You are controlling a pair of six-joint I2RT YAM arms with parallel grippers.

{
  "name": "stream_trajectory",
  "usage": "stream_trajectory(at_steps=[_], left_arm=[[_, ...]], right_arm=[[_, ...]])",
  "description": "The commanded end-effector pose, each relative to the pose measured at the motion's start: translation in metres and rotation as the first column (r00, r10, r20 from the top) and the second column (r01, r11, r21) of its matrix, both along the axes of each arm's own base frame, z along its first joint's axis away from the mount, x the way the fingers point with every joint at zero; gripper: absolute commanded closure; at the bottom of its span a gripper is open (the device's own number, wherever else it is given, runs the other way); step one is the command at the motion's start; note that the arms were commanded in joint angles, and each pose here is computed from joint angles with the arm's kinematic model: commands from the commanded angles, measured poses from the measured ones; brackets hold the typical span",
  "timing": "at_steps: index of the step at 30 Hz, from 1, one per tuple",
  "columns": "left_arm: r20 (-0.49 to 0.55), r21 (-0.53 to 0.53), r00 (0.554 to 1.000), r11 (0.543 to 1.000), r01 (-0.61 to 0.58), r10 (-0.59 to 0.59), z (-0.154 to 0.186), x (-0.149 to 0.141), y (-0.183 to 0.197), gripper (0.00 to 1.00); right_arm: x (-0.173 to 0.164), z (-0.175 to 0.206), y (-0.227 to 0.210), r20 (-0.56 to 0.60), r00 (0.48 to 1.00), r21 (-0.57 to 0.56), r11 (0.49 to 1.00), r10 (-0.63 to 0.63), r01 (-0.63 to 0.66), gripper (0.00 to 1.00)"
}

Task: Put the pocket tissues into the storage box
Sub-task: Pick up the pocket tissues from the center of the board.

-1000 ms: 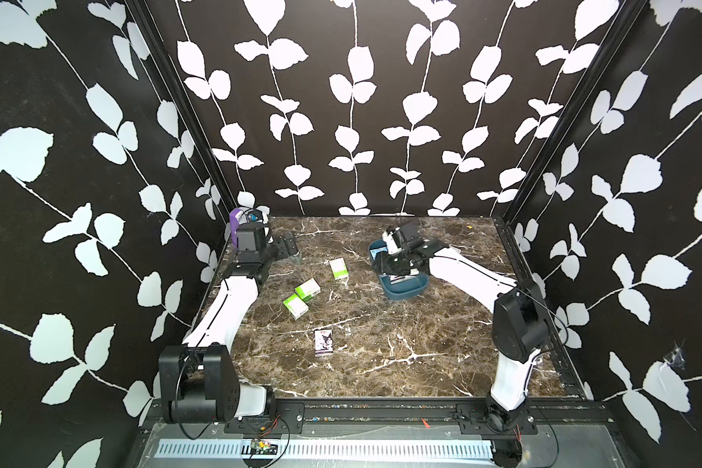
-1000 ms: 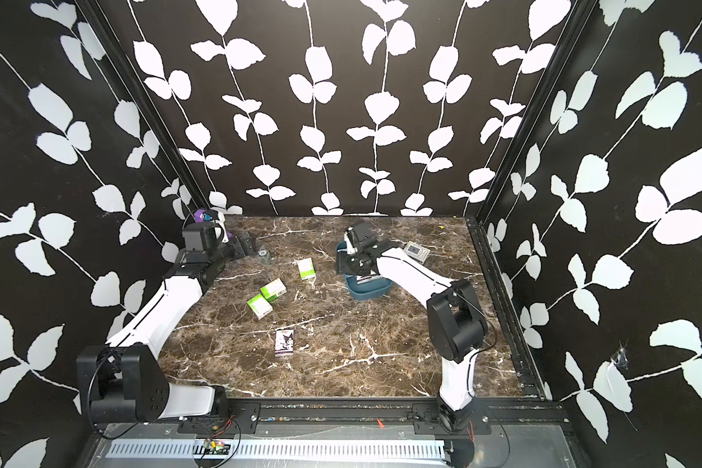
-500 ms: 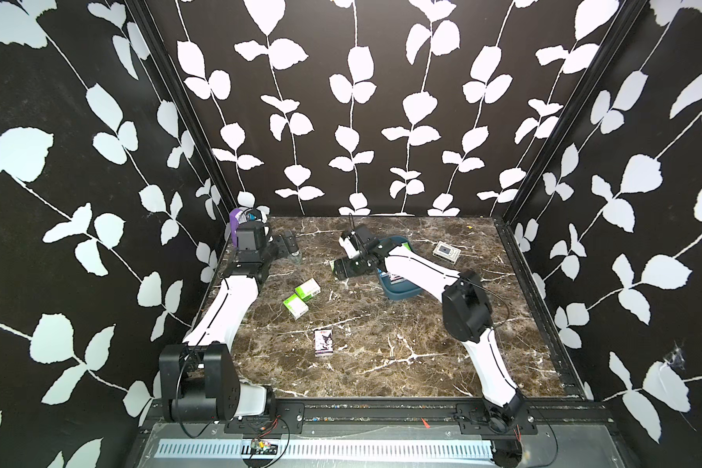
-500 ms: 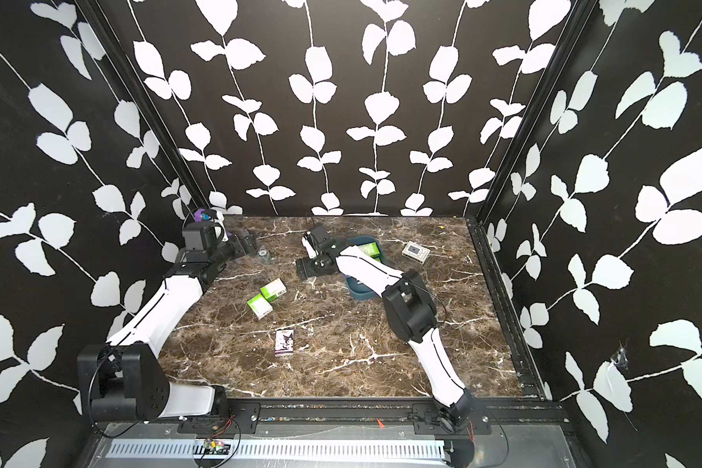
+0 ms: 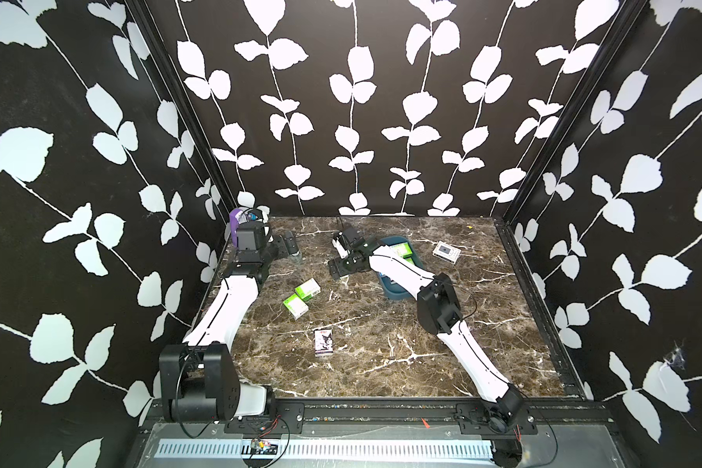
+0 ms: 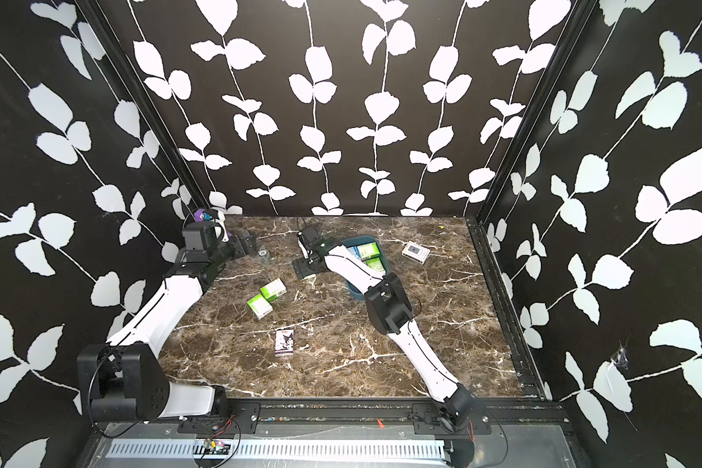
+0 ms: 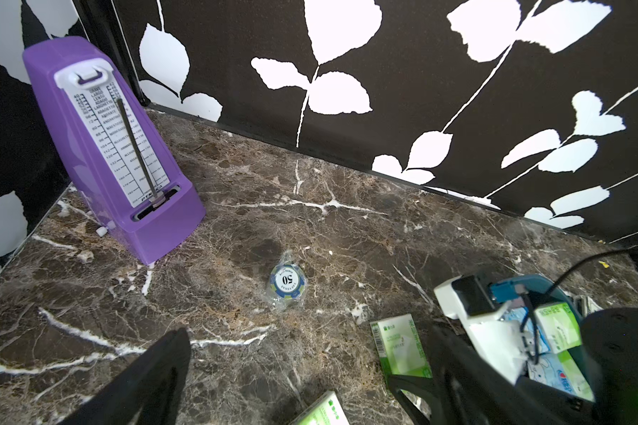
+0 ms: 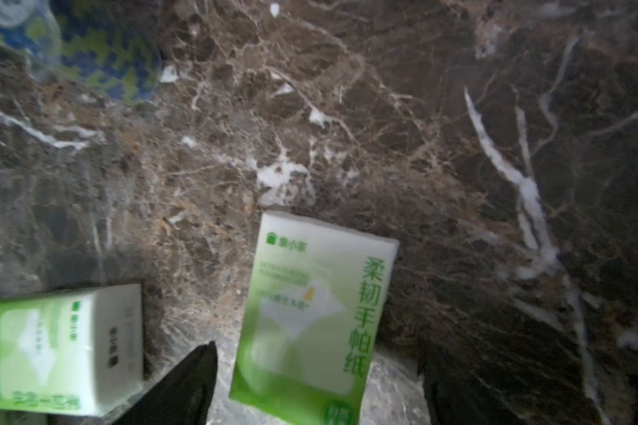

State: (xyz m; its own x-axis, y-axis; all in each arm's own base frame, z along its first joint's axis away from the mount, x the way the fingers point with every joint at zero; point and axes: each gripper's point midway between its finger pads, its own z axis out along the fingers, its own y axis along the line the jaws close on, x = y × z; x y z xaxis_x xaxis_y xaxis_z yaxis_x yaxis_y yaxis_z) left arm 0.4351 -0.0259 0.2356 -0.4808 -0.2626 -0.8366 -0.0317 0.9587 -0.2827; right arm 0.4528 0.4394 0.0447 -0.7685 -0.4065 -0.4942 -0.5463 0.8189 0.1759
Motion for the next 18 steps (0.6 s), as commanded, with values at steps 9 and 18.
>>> stream_trajectory(at_steps=[9,18], left_arm=[[0.029,0.023,1.0,1.0,-0.005,0.004,0.014,-0.009,0.004,0.01],[0.031,0.026,0.999,1.0,-0.012,0.011,0.014,-0.012,0.005,0.01]], right_arm=[[-0.006,0.006,0.017,0.086,0.992,-0.069,0.994,0.094,-0.088,0.21],[-0.008,-0.003,0.013,0.096,0.988,-0.129,0.986,0.122,-0.109,0.41]])
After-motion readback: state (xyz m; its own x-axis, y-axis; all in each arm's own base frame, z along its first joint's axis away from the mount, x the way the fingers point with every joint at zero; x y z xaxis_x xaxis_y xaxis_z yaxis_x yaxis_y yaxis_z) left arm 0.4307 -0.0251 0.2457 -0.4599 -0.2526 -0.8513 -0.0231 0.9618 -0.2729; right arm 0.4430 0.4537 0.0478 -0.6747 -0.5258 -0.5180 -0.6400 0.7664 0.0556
